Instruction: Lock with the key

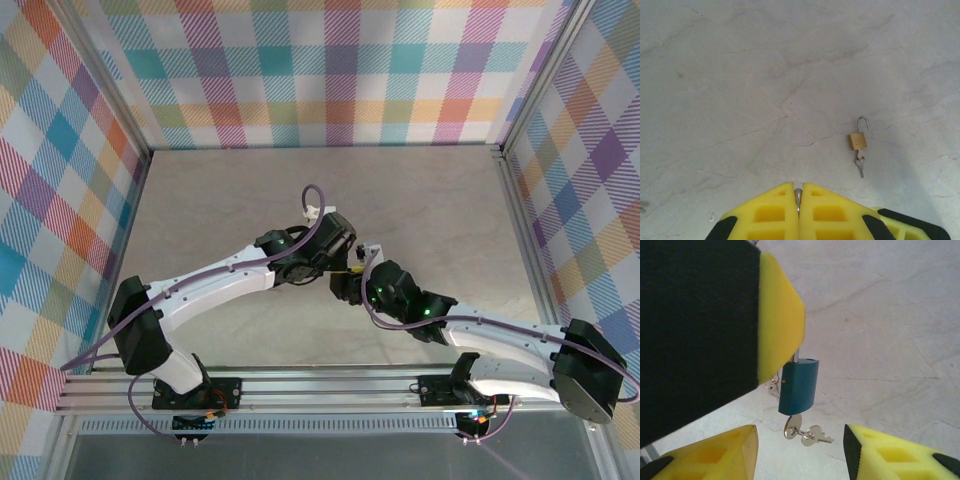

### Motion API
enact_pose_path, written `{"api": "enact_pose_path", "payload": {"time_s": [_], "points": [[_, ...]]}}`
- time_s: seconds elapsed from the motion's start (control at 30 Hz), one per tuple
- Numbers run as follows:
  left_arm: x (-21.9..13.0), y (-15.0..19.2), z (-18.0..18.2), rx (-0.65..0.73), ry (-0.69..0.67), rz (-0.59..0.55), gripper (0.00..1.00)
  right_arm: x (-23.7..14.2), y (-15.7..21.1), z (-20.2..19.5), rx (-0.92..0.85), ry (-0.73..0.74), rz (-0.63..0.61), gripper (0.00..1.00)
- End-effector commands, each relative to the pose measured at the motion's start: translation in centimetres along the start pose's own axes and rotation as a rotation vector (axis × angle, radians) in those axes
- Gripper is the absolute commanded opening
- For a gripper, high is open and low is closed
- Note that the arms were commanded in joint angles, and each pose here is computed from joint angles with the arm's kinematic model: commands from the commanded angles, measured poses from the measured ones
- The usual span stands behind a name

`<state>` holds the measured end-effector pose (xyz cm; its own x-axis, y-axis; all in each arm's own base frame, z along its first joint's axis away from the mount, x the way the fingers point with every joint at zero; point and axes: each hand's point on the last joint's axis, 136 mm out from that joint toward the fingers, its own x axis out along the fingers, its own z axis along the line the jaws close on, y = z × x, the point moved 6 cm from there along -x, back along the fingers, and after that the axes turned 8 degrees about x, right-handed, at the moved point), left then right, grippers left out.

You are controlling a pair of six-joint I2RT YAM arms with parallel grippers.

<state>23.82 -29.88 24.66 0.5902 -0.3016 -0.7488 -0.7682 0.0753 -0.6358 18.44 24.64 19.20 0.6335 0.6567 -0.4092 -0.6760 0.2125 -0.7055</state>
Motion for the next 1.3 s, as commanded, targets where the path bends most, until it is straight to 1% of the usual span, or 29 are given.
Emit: {"api": "enact_pose_path", "payload": {"time_s": [0.0,0.1,0.2,0.33,0.53,0.9,1.13,1.27], "points": [[-0.7,-0.5,-0.2,-0.025,-0.023,-0.016,0.0,0.0,-1.7,1.3,0.027,-0.029,-0.088,0.46],[-0.9,-0.6,-0.2,-0.038,-0.024,-0.022,0.0,0.0,-1.7,1.5,0.025,-0.035,-0.097,0.45],[-1.1,-0.6,-0.4,-0.05,-0.01,-0.023,0.0,0.1,-1.7,1.4,0.028,-0.026,-0.107,0.42],[-1.3,-0.8,-0.6,-0.063,-0.006,-0.024,0.0,0.2,-1.6,1.5,0.025,-0.027,-0.104,0.4],[-1.5,-1.0,-1.0,-0.092,0.009,-0.025,0.0,0.4,-1.4,1.6,0.02,-0.023,-0.107,0.41],[-1.4,-0.5,-1.5,-0.077,0.025,0.002,0.0,0.2,-2.0,1.4,0.005,0.008,-0.143,0.36],[-1.7,-0.3,-1.6,-0.074,0.038,0.003,0.0,0.0,-2.0,1.4,0.01,0.004,-0.148,0.3],[-1.8,-0.1,-1.5,-0.072,0.05,0.003,0.0,-0.4,-2.2,1.4,0.001,-0.006,-0.165,0.24]]}}
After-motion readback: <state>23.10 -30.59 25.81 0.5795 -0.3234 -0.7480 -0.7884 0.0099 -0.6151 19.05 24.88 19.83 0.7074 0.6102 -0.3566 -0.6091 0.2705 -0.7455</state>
